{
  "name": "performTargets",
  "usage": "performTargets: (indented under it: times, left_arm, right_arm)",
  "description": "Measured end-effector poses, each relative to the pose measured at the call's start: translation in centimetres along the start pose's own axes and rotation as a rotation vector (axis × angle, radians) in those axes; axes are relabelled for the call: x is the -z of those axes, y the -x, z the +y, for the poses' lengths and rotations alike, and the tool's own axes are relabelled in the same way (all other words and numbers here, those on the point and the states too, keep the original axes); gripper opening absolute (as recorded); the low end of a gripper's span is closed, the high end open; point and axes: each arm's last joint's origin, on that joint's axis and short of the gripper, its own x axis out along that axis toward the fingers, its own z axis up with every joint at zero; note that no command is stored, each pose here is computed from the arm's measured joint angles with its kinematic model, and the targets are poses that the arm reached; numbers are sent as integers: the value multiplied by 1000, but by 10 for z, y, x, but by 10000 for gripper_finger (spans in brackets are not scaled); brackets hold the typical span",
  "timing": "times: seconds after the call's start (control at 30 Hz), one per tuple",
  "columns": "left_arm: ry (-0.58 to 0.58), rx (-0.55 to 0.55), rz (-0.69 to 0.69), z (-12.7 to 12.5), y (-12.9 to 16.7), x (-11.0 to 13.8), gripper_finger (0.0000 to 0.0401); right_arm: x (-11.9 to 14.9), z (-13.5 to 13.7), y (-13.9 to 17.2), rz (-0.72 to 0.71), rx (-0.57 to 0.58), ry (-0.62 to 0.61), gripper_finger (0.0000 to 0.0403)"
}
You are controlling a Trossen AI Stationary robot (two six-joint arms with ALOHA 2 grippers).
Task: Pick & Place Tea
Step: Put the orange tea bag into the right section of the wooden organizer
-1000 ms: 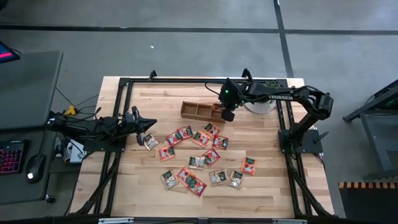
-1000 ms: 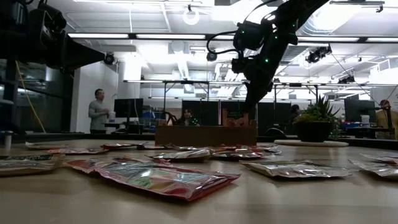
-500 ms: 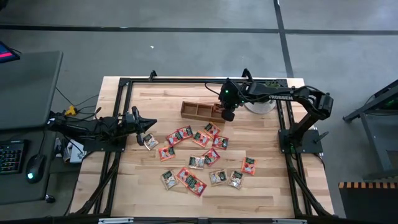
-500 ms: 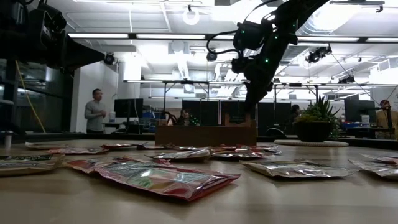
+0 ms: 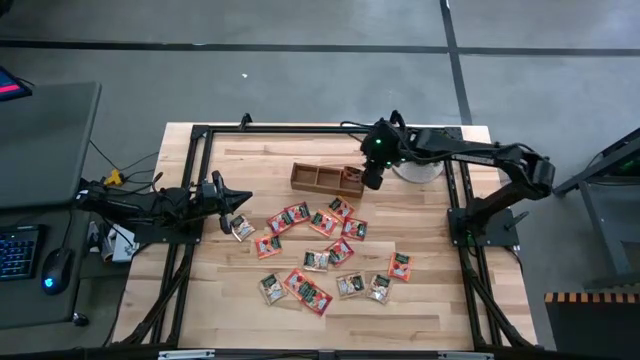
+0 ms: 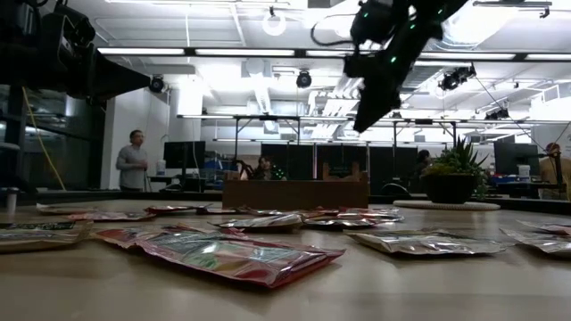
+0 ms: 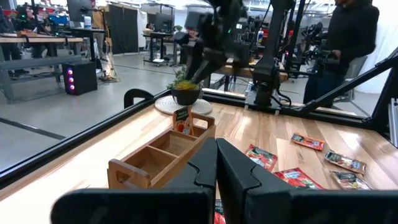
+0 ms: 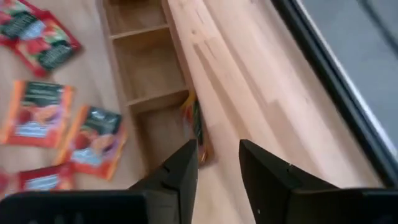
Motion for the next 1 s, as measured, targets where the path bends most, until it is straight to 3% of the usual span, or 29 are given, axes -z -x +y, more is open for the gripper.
performTargets:
  times: [0.2,0.33,0.6,0.77,1.0]
  left_arm:
    - [0,5,1,0,0,0,0]
    - [0,6,1,0,0,0,0]
    - [0,6,1,0,0,0,0]
    - [0,6,0,0,0,0,0]
    - [0,5,1,0,0,0,0]
  right_arm:
    - [20,4,38,115,-122,-157,142]
    - [36,20,49,217,-246,-157,166]
    - [90,58,34,519,-423,-124,210]
    - [117,78,24,601,-447,-109,227]
    - [144,99,8,599,-477,-136,239]
